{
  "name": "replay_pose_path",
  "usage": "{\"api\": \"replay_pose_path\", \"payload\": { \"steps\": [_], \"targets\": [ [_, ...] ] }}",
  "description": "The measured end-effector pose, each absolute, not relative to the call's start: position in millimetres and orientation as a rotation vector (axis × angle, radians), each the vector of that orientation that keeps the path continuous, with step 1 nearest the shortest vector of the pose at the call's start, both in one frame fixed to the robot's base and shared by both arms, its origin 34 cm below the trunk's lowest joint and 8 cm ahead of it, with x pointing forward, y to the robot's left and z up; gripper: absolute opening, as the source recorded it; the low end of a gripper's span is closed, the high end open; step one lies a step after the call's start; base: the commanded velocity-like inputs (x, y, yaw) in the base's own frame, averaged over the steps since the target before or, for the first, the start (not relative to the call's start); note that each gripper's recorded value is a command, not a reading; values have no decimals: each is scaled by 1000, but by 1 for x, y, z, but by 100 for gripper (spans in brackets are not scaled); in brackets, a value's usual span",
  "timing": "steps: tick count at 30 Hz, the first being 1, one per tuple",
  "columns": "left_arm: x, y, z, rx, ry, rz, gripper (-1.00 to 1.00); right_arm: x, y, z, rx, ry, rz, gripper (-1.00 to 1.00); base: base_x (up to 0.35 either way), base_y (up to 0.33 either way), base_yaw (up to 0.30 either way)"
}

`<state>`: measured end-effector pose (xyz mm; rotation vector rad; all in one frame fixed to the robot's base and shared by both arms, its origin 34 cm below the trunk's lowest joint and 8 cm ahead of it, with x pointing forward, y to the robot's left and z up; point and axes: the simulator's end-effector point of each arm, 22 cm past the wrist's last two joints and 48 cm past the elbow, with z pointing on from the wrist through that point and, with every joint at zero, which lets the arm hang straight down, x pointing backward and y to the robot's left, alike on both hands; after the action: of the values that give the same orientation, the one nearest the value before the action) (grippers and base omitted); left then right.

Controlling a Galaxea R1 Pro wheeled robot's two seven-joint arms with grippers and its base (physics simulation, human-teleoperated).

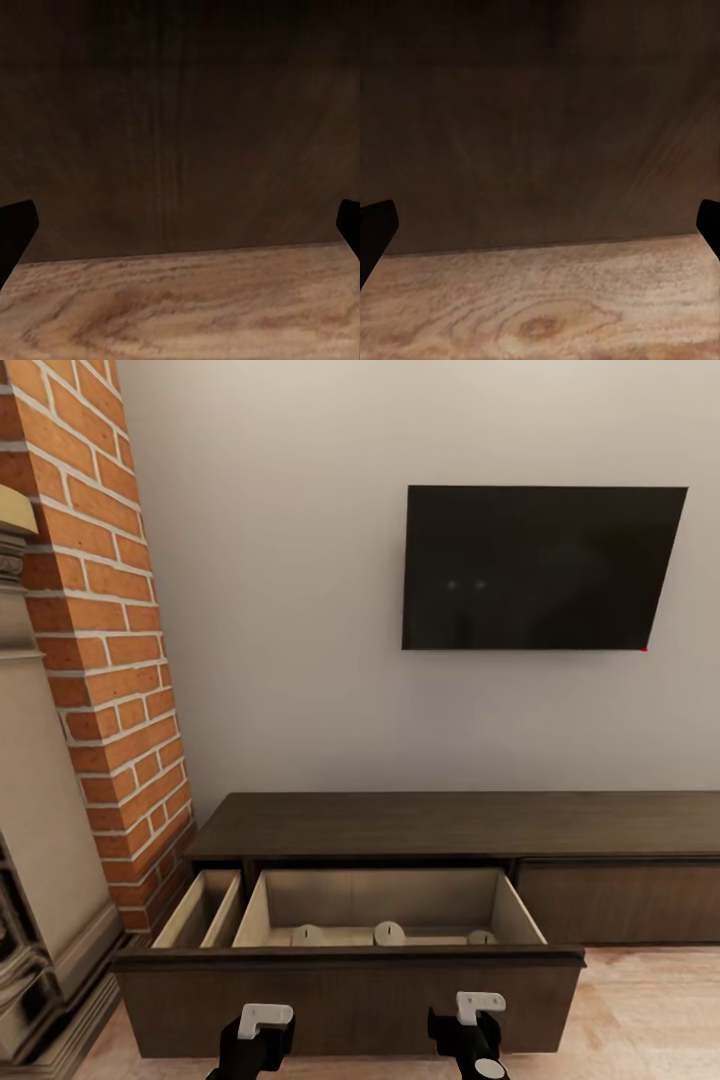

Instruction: Place each of the two pumpkins and all three candles from the living room inside a cabinet in the living room (use any cabinet), then make sure every cabinet is closed, and position the cauldron so it is next to a table in the living room.

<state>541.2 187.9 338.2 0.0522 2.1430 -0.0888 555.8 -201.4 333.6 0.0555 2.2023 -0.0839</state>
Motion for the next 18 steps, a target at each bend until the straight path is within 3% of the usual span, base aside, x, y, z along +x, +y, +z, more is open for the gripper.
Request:
{"api": "replay_pose_path", "payload": {
  "steps": [18],
  "targets": [
    [541,188,338,54,2143,-89,100,556,-201,334,55,2202,-83,100,93,0,0]
  ]
}}
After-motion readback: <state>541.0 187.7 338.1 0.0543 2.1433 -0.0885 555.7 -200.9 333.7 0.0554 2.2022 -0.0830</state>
